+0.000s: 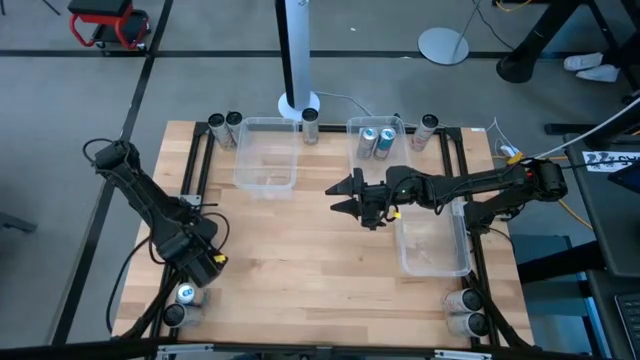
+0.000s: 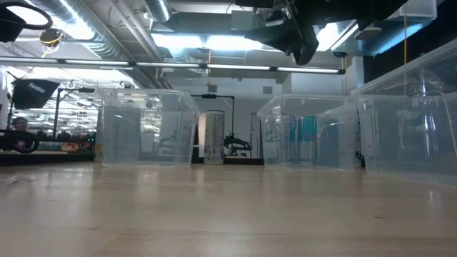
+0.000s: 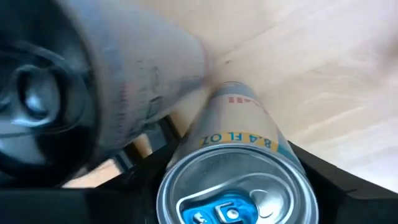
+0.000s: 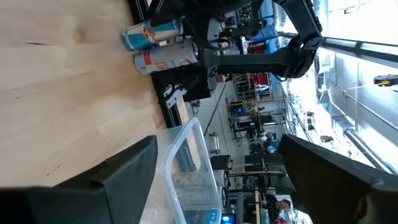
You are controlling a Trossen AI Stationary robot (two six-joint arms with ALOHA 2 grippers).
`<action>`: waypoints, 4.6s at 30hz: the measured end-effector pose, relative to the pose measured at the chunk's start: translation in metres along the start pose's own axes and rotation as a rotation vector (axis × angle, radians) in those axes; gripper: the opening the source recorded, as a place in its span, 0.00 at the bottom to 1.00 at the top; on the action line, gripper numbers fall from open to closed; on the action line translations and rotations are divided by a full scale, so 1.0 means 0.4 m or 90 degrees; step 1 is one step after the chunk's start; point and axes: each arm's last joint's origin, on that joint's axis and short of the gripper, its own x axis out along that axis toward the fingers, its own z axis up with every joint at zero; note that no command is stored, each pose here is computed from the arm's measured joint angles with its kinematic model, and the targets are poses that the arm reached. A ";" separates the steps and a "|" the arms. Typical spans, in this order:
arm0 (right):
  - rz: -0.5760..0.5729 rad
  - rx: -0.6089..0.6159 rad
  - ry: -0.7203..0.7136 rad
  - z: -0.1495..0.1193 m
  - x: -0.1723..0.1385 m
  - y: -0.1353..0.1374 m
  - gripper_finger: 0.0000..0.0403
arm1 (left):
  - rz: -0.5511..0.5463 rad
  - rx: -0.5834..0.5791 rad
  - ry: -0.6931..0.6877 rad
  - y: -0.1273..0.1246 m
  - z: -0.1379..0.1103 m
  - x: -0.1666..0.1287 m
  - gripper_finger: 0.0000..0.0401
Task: Sort soda cans
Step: Put the blue soda can into the top right transparent bin
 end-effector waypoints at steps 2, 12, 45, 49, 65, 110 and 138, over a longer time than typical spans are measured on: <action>0.001 0.000 0.000 0.000 0.000 0.000 0.84 | -0.015 0.010 -0.005 -0.005 0.000 -0.009 0.57; 0.010 0.001 0.002 0.001 -0.004 0.001 0.84 | -0.096 0.051 -0.079 -0.035 0.027 -0.074 0.58; 0.065 0.012 0.016 0.005 -0.046 -0.005 0.84 | -0.151 0.335 -0.188 -0.250 0.354 -0.059 0.58; 0.083 0.014 0.020 0.004 -0.047 0.002 0.84 | -0.132 0.389 -0.187 -0.304 0.390 -0.058 0.58; 0.118 0.031 0.030 0.000 -0.049 0.015 0.84 | -0.129 0.481 -0.113 -0.375 0.449 -0.011 0.64; 0.156 0.160 -0.037 0.026 0.118 -0.012 0.84 | -0.204 0.366 -0.463 0.003 0.109 -0.242 0.77; 0.377 0.424 0.002 0.003 0.417 0.094 0.84 | -0.147 0.429 -0.470 0.011 0.074 -0.108 0.77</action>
